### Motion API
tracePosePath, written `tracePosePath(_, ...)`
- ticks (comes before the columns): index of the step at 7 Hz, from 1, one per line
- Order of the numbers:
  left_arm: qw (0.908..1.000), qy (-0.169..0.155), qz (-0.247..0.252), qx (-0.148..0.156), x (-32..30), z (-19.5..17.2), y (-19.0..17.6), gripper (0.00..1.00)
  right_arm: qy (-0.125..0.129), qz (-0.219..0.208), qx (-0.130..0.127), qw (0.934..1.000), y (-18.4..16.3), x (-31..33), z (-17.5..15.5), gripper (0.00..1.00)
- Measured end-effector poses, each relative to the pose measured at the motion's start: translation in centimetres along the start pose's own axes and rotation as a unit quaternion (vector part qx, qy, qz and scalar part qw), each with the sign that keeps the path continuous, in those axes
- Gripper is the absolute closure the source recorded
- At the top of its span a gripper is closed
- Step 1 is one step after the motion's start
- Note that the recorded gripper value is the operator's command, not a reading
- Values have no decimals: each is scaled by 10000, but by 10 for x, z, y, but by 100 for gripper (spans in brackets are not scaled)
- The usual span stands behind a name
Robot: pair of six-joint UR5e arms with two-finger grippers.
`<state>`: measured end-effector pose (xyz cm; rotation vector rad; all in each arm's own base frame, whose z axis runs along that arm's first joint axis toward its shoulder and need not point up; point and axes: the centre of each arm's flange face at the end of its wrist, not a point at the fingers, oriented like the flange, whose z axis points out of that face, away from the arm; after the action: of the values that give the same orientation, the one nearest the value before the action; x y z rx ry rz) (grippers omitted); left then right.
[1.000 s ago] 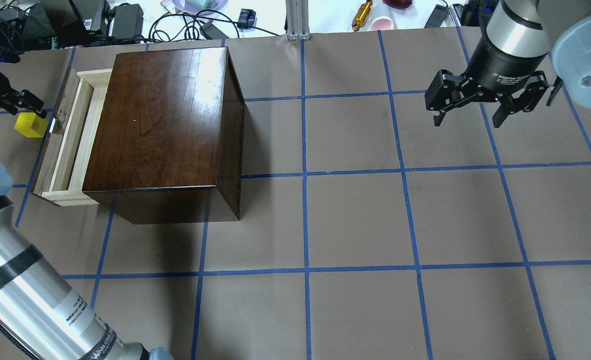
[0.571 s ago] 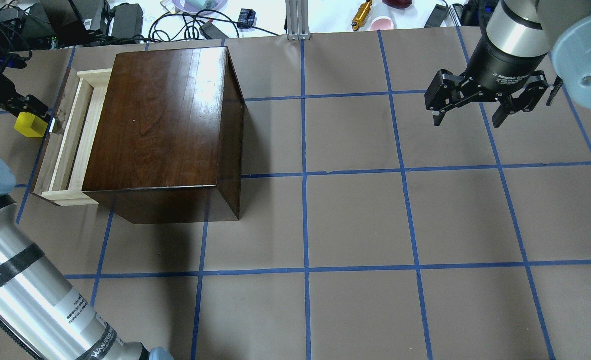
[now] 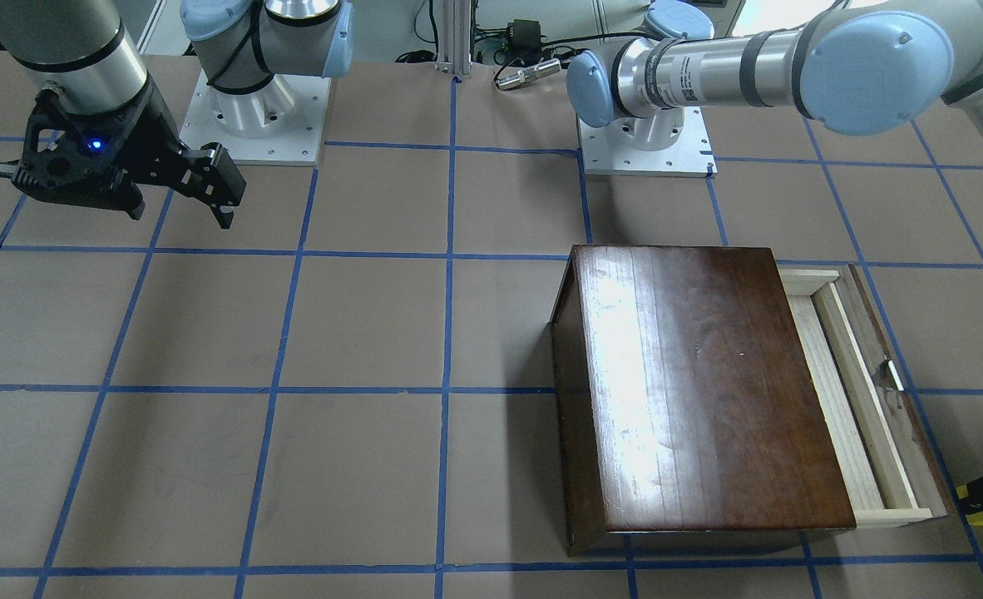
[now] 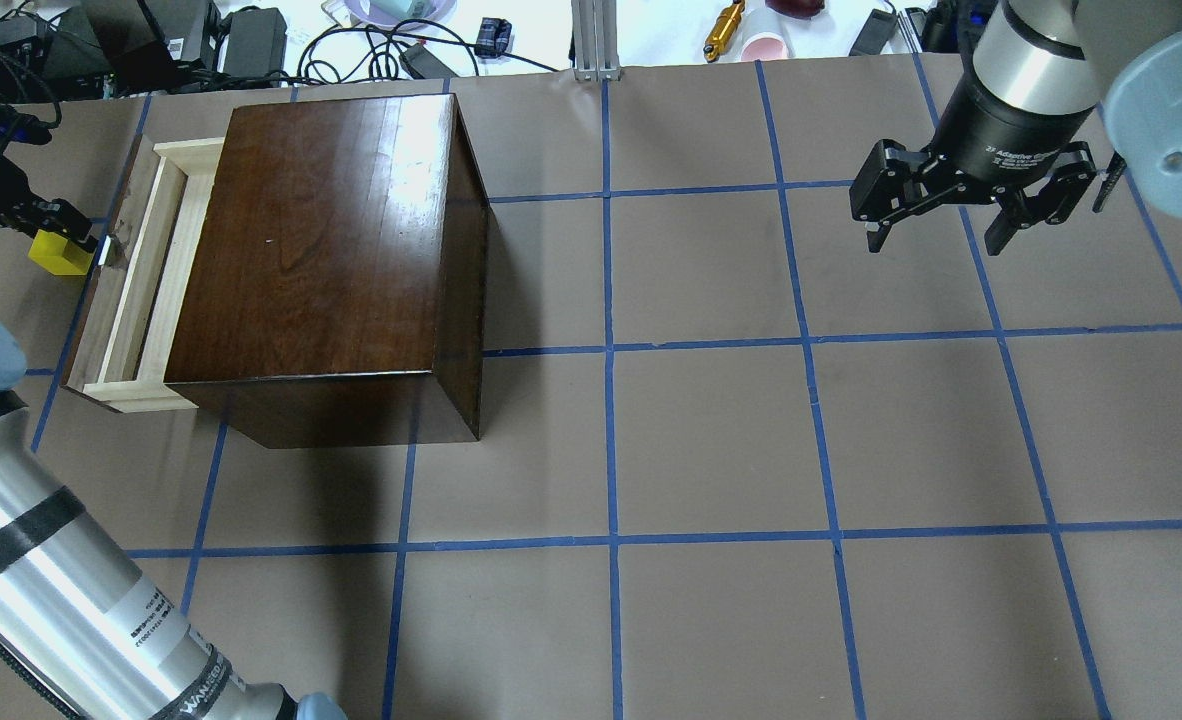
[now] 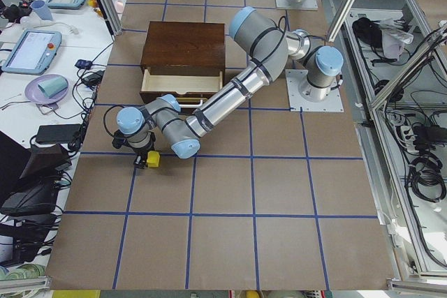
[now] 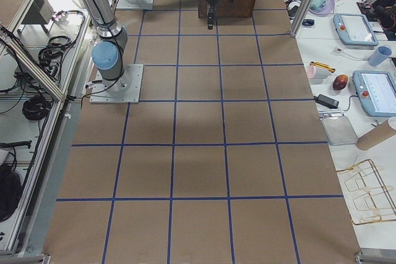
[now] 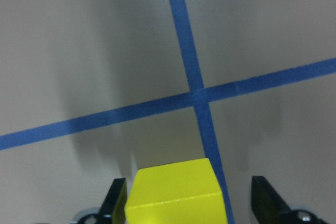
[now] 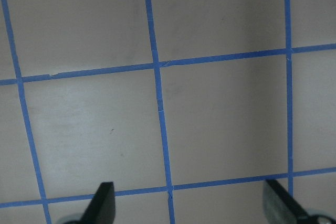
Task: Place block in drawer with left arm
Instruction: 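Close the left gripper on the yellow cube and lift it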
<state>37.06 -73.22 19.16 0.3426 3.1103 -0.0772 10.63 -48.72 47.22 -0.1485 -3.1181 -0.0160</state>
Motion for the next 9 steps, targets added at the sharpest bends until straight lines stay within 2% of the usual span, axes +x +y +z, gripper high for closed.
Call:
tracePosePath(1, 10000, 0, -21, -1, 0, 0, 1, 53, 0, 0, 0, 10000, 0, 0, 0, 0)
tracePosePath(2, 10000, -3, -42, 0, -1, -1, 1, 58, 0, 0, 0, 10000, 0, 0, 0, 0)
tracePosePath(5, 9999, -56, -105, 17, 0, -15, 2, 58, 0, 0, 0, 10000, 0, 0, 0, 0)
tracePosePath(9, 9996, 4, -285, -62, 27, -80, 24, 58, 0, 0, 0, 10000, 0, 0, 0, 0)
